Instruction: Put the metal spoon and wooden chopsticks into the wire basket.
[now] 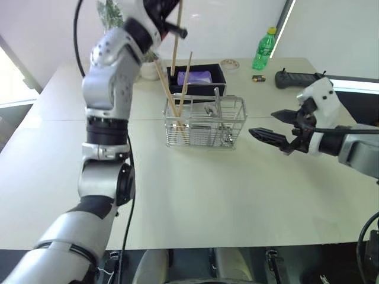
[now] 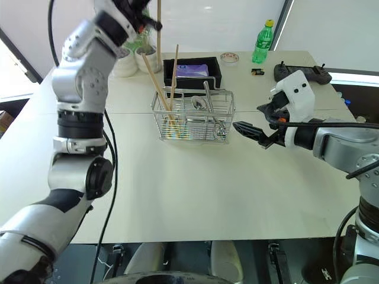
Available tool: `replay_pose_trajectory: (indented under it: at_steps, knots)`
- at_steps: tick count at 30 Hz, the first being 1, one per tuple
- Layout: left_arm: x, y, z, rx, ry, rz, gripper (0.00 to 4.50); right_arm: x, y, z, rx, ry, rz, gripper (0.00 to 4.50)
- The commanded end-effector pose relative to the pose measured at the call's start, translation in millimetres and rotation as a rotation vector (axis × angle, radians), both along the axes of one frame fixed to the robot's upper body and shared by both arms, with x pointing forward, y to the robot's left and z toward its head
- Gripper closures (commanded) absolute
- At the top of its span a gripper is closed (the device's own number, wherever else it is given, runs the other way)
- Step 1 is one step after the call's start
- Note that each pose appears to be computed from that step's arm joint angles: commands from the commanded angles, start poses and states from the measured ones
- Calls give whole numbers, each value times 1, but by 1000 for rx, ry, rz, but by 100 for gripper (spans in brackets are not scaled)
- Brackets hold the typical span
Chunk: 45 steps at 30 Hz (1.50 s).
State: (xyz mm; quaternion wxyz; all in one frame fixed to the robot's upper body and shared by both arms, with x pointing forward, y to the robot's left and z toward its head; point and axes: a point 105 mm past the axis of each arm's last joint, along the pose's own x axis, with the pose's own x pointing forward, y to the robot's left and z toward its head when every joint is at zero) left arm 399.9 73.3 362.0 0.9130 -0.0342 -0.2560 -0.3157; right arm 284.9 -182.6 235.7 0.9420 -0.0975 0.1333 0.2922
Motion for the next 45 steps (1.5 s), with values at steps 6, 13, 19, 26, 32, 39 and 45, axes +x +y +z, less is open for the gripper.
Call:
replay_pose_trajectory:
  at_steps: [6, 13, 19, 26, 32, 39, 45]
  knots:
    - [-12, -10, -24, -18, 62, -8, 447, -5, -2, 14, 3, -60, -11, 0]
    - [-6, -8, -61, -5, 169, 27, 285, -5, -1, 15, 5, -59, -12, 0]
    - [-8, -3, -59, 1, 164, 39, 38, -3, 0, 15, 7, -55, -7, 0]
    - [-15, 6, -40, 17, 140, 26, 38, 2, -1, 14, -2, -52, -3, 0]
    - [-26, 6, -23, 59, 99, 1, 38, 4, 1, 14, -6, -57, 9, 0]
    - [-66, 23, -22, 376, 135, -207, 38, 1, -19, 30, -103, -107, 29, 0]
    - [-97, 78, -69, 798, 284, -277, 38, -12, -32, 42, -162, -155, 184, 0]
